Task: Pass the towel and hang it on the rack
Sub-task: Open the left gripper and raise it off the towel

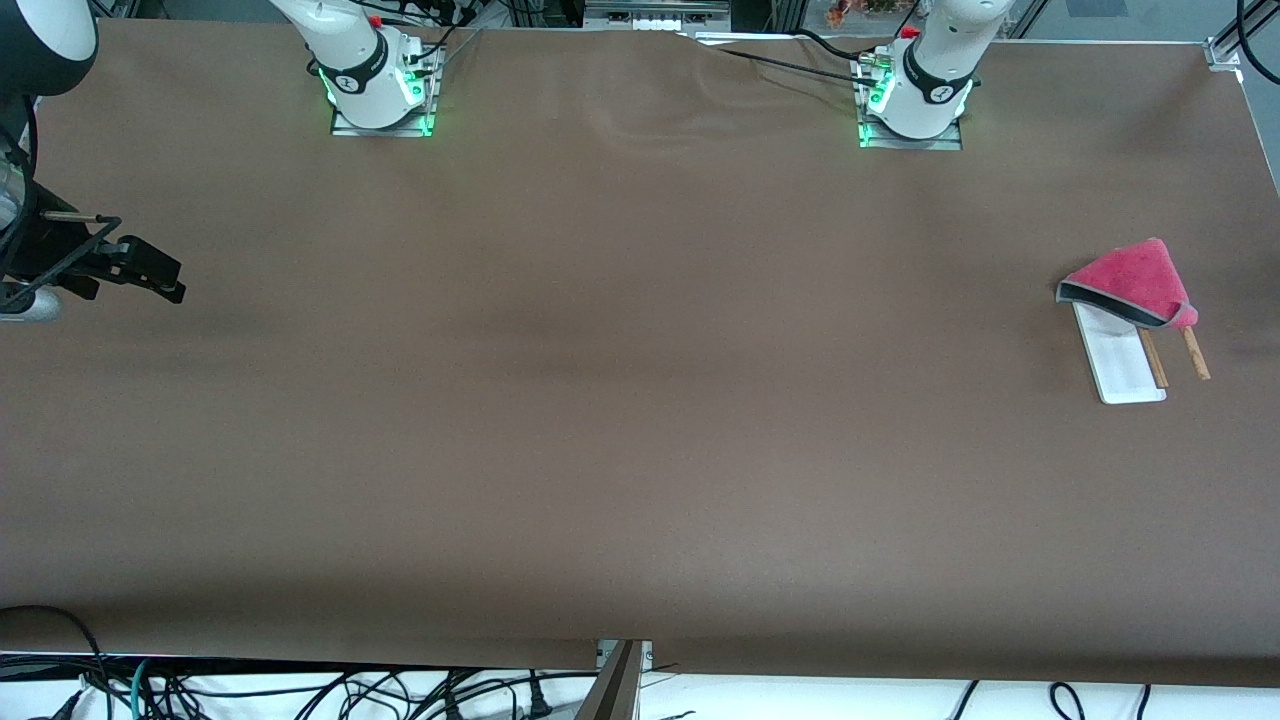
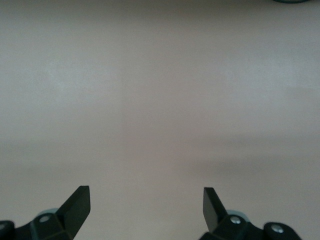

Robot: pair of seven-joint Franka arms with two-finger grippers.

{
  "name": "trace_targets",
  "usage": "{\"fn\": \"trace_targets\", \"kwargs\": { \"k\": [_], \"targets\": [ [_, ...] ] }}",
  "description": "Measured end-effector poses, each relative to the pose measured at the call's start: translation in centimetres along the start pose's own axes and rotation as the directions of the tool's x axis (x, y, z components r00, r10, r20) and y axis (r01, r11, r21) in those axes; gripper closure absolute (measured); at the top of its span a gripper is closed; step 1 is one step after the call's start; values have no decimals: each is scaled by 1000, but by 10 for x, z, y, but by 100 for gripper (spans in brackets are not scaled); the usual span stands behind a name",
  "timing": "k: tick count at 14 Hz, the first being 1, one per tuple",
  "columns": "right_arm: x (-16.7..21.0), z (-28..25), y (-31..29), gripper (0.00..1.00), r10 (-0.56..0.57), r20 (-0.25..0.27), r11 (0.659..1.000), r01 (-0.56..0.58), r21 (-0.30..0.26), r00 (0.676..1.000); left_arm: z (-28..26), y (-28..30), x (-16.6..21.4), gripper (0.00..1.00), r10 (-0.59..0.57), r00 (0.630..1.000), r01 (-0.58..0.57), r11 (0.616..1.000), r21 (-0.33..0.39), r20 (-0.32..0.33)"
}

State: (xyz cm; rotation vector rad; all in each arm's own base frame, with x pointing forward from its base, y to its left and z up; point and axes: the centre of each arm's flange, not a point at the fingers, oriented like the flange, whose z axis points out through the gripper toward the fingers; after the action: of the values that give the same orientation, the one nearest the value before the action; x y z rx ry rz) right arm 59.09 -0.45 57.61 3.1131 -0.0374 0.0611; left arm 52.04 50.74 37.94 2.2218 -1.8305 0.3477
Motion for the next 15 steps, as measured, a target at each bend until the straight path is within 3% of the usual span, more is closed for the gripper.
{"fn": "trace_targets", "kwargs": {
  "k": [5,10,15],
  "targets": [
    [1,0,0,0,0,-1,1000,0,0,1000,-28,-44,104,0,-39,998,38,999,17,53],
    [1,0,0,0,0,-2,1000,0,0,1000,-36,-64,210,0,-164,977,169,985,-25,135],
    [2,2,0,0,0,2,1000,0,1,1000,-53,-58,299,0,-364,901,368,929,31,235]
  ]
}}
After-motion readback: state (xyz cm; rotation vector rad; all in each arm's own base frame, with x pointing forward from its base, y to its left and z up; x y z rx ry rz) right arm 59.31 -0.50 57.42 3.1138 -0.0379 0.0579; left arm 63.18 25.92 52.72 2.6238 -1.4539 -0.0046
